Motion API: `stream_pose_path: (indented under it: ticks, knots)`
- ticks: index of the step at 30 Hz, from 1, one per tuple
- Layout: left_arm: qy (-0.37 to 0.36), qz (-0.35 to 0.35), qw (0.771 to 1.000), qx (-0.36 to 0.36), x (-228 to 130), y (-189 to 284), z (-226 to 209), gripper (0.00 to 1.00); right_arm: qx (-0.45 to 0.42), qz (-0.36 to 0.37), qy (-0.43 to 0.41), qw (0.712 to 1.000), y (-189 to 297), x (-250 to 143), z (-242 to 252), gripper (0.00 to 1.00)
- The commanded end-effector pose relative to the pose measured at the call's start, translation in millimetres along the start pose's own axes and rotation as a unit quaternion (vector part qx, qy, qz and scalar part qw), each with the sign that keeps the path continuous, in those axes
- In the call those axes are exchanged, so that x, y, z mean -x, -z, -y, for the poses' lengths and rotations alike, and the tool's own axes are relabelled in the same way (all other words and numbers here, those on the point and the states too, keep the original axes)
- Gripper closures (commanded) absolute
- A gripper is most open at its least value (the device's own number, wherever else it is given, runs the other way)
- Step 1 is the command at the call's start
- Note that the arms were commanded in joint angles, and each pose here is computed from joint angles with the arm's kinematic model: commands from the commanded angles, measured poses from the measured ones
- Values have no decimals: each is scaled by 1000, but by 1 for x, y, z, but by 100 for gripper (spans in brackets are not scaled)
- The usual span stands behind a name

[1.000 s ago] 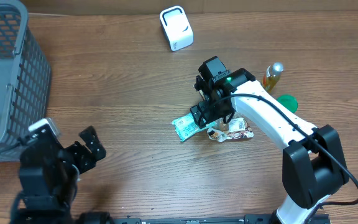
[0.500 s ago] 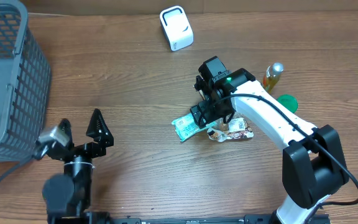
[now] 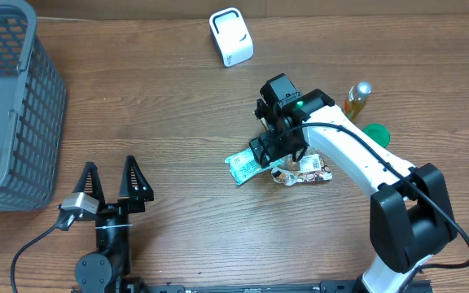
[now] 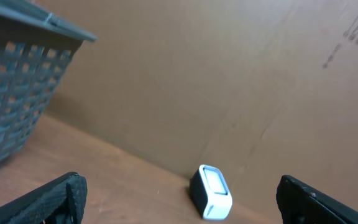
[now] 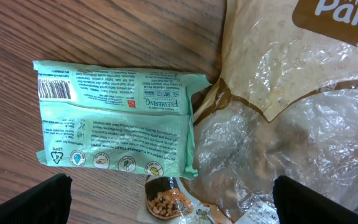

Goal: Scan the item barcode

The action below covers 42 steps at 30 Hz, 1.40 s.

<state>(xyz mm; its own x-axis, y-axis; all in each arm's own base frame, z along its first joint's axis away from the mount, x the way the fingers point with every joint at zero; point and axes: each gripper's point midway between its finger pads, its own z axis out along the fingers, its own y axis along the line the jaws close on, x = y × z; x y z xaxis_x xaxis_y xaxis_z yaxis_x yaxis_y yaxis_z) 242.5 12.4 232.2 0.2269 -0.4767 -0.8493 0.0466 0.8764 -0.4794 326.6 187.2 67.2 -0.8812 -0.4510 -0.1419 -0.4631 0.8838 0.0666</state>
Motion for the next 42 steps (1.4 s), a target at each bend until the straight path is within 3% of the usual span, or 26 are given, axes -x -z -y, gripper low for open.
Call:
stream_pose_path:
  ticks: [1, 6, 15, 16, 24, 42]
  knots:
    - [4, -1, 1000, -9, -2, 3, 3, 1, -1, 3, -4, 1000, 2, 0, 2, 0]
    - [-3, -12, 1000, -3, -8, 3, 0, 0, -1, 3, -4, 1000, 2, 0, 2, 0]
    - [-25, -129, 989, 64, -64, 13, -34, 1, -1, 3, -4, 1000, 2, 0, 2, 0]
    - [-59, -134, 988, 58, -65, 13, -34, 0, -1, 3, -4, 1000, 2, 0, 2, 0]
    - [-156, -145, 976, 34, -68, 14, -31, 0, -1, 3, -4, 1000, 2, 0, 2, 0]
    - [-153, -149, 977, 23, -70, 14, -27, 0, -1, 3, -4, 1000, 2, 0, 2, 0]
